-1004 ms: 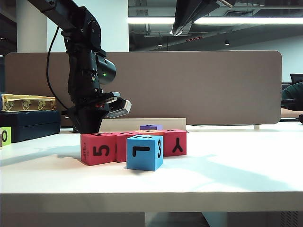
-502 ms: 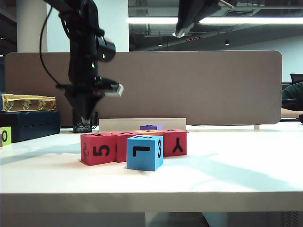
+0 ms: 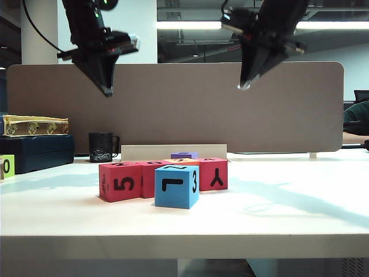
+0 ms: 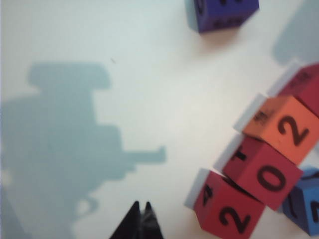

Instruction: Select the appropriate blocks from the scattered letter blocks on the table and arrange them in a row to spell out "2024".

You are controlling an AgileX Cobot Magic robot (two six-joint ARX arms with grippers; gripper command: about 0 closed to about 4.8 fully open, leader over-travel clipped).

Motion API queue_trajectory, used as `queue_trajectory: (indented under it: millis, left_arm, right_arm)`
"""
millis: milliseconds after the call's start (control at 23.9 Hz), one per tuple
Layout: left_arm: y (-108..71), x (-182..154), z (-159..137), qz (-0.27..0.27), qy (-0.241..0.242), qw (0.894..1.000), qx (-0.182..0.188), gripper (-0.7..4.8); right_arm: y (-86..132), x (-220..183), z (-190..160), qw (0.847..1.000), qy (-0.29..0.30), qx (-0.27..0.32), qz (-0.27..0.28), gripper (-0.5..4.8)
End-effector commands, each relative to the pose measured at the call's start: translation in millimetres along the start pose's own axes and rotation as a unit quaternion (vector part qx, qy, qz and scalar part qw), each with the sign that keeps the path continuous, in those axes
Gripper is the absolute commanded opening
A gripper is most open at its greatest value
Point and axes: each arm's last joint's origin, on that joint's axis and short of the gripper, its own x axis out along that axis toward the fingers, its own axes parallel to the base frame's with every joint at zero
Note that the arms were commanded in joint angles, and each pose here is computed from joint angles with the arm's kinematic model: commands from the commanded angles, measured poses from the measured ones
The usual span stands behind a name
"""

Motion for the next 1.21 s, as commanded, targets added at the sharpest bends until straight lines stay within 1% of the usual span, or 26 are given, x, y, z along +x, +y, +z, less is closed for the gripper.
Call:
queue_trajectory:
  millis: [42, 167, 251, 293, 377, 502, 586, 711, 753, 837, 879, 963, 1088, 1130, 1214]
  left_arm:
    - [11.4, -9.2, 5.0, 0.014, -0.050, 0.999, -0.014, -0.06]
    - [15.4, -11.4, 9.9, 0.020, -0.083, 0.996, -0.015, -0.06]
    - [16.4, -12.6, 14.6, 0.005, -0.111, 0.994, -0.015, -0.06]
    - [16.1, -14.5, 18.5, -0.004, -0.135, 0.991, -0.013, -0.06]
    - [16.2, -21.8, 23.9, -0.003, -0.171, 0.985, -0.014, -0.06]
    - [14.7, -41.8, 25.3, 0.009, -0.208, 0.978, -0.010, -0.06]
    - [13.0, -63.7, 21.5, 0.035, -0.225, 0.974, -0.010, -0.06]
    - [9.1, -97.9, 8.0, 0.041, -0.240, 0.970, -0.012, -0.06]
    - [6.1, -116.4, -0.4, 0.044, -0.249, 0.968, -0.012, -0.06]
    - [0.6, -153.8, -16.4, 0.053, -0.283, 0.958, -0.010, -0.06]
    - [-3.1, -171.0, -23.6, 0.057, -0.304, 0.951, -0.007, -0.06]
    - [-7.0, -190.3, -30.7, 0.066, -0.338, 0.939, -0.001, -0.06]
    - [-8.8, -200.4, -33.3, 0.073, -0.377, 0.923, 0.005, -0.06]
    - [-7.7, -194.8, -31.0, 0.073, -0.387, 0.919, 0.006, -0.06]
    - [-5.8, -173.9, -26.2, 0.071, -0.383, 0.921, 0.013, -0.06]
  right_arm:
    - [-10.2, 13.1, 2.2, 1.000, -0.004, 0.007, -0.002, -0.03]
    - [-14.8, 22.6, 1.1, 1.000, 0.004, 0.013, 0.007, -0.03]
    - [-16.2, 25.4, 1.0, 1.000, 0.005, 0.015, 0.014, -0.03]
    - [-16.5, 25.4, 2.1, 1.000, -0.001, 0.014, 0.013, -0.03]
    - [-16.5, 24.8, 4.5, 1.000, -0.011, 0.013, 0.014, -0.03]
    - [-16.4, 25.0, 6.0, 1.000, -0.020, 0.012, 0.014, -0.03]
    - [-16.2, 24.9, 7.1, 0.999, -0.025, 0.011, 0.018, -0.03]
    - [-16.2, 24.9, 7.9, 0.999, -0.029, 0.010, 0.019, -0.03]
    - [-16.0, 24.8, 8.6, 0.999, -0.033, 0.009, 0.023, -0.03]
    - [-15.8, 24.7, 9.9, 0.999, -0.040, 0.008, 0.026, -0.03]
    - [-15.9, 24.7, 10.4, 0.999, -0.043, 0.008, 0.026, -0.03]
    - [-15.9, 24.7, 10.6, 0.999, -0.043, 0.008, 0.026, -0.03]
    - [-15.9, 24.7, 10.6, 0.999, -0.043, 0.008, 0.026, -0.03]
    - [-15.7, 24.7, 10.5, 0.999, -0.043, 0.008, 0.028, -0.03]
    - [-15.4, 24.5, 10.2, 0.999, -0.042, 0.008, 0.034, -0.04]
